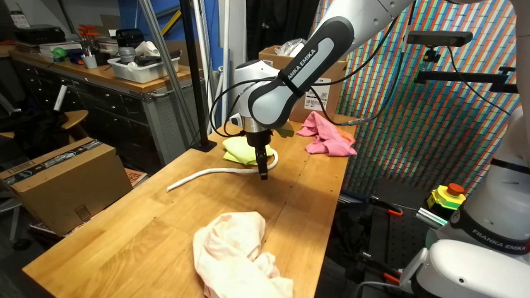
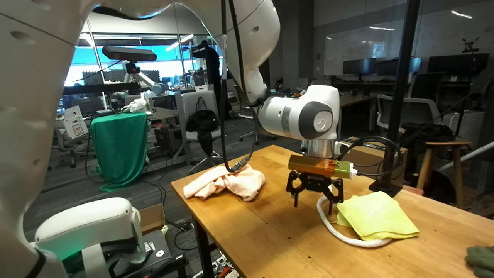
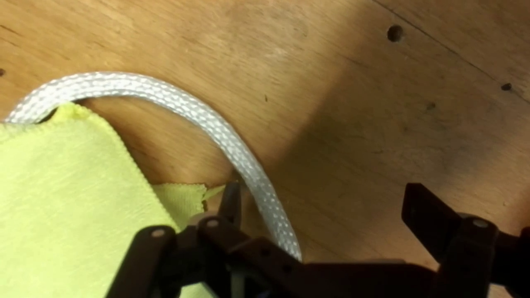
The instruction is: Move the pink t-shirt and the radish to the right, move the peach t-shirt to the left, move the white cable forwards, move the yellow towel backwards
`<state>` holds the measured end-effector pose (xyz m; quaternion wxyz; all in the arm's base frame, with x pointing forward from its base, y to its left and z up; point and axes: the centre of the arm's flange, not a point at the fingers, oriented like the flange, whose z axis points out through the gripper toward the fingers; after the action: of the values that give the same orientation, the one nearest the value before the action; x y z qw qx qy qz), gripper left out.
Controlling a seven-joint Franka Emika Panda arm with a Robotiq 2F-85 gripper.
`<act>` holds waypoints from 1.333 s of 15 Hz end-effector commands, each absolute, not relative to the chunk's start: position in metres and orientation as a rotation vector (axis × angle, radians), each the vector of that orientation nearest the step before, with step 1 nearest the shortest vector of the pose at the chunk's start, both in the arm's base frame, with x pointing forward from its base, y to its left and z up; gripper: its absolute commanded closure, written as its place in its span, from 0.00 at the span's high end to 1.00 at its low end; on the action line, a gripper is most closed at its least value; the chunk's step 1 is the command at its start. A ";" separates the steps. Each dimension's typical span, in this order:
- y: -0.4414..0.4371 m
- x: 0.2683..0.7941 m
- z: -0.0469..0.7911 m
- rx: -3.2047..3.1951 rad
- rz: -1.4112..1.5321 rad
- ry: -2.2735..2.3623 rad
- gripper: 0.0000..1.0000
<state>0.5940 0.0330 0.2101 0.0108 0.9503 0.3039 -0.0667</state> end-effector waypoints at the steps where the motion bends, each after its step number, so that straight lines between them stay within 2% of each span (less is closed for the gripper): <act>1: 0.028 0.610 0.210 2.988 -0.227 0.976 1.00; 13: 0.025 0.616 0.199 2.996 -0.268 0.987 1.00; 14: 0.024 0.617 0.198 2.995 -0.268 0.986 0.94; 15: 0.024 0.617 0.198 2.995 -0.272 0.988 0.74; 20: 0.023 0.619 0.196 2.997 -0.287 0.989 0.35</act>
<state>0.6097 0.0247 0.1936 0.0011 0.9470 0.3089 -0.0883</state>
